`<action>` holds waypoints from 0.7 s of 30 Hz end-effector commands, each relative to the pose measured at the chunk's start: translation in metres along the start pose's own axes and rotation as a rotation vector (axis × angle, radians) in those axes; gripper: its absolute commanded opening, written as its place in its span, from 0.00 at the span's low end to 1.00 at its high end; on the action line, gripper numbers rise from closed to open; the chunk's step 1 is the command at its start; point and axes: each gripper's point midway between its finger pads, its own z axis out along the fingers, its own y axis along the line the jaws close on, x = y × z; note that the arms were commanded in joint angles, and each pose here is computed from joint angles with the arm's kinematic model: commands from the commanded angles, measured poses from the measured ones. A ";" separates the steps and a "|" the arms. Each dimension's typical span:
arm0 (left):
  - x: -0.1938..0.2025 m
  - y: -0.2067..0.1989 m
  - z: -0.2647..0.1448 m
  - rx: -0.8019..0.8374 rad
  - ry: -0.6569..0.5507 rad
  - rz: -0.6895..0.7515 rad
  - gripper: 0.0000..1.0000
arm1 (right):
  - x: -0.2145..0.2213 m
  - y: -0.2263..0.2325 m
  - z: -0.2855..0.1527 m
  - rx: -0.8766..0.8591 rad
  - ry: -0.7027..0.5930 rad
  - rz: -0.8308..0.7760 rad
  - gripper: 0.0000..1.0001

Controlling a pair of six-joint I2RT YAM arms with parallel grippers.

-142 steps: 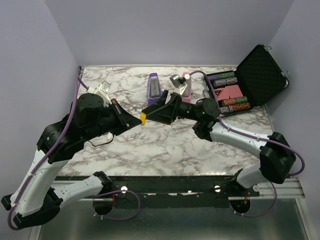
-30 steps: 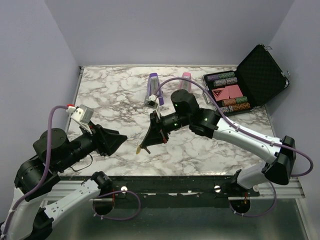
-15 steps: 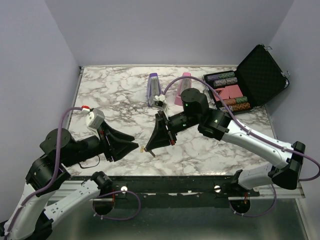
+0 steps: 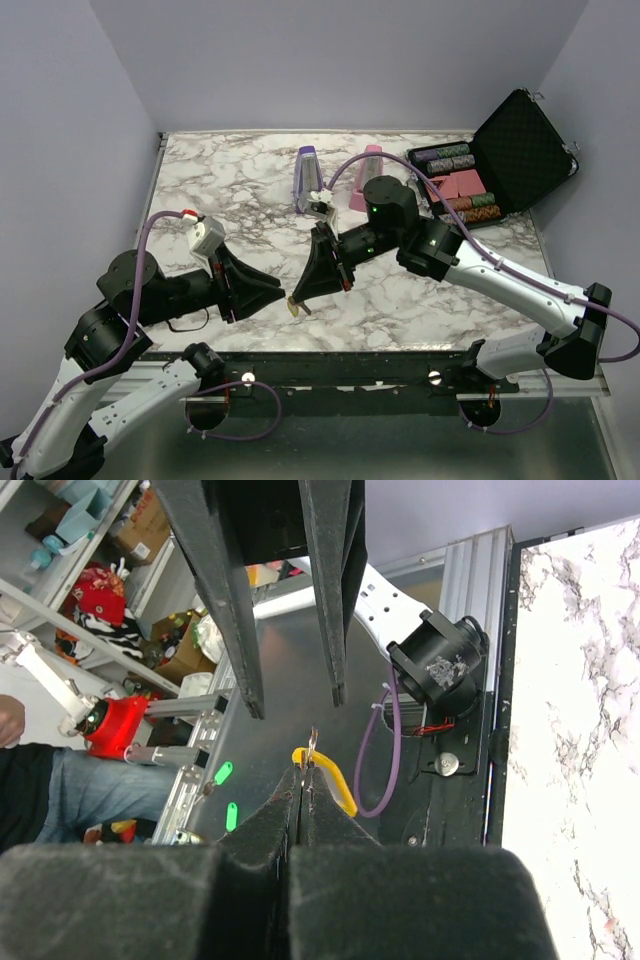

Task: Remove the keys from the keyring

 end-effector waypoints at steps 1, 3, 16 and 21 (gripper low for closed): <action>0.000 -0.005 0.004 0.045 0.008 0.003 0.36 | -0.009 0.020 -0.004 -0.048 -0.020 -0.046 0.01; 0.001 -0.005 0.006 0.048 0.012 -0.002 0.33 | -0.009 0.021 -0.005 -0.047 -0.022 -0.045 0.01; 0.005 -0.007 0.014 0.078 0.058 -0.022 0.19 | -0.013 0.028 -0.008 -0.052 -0.038 -0.060 0.01; 0.003 -0.009 0.014 0.083 0.069 -0.021 0.19 | -0.013 0.028 -0.008 -0.051 -0.036 -0.054 0.01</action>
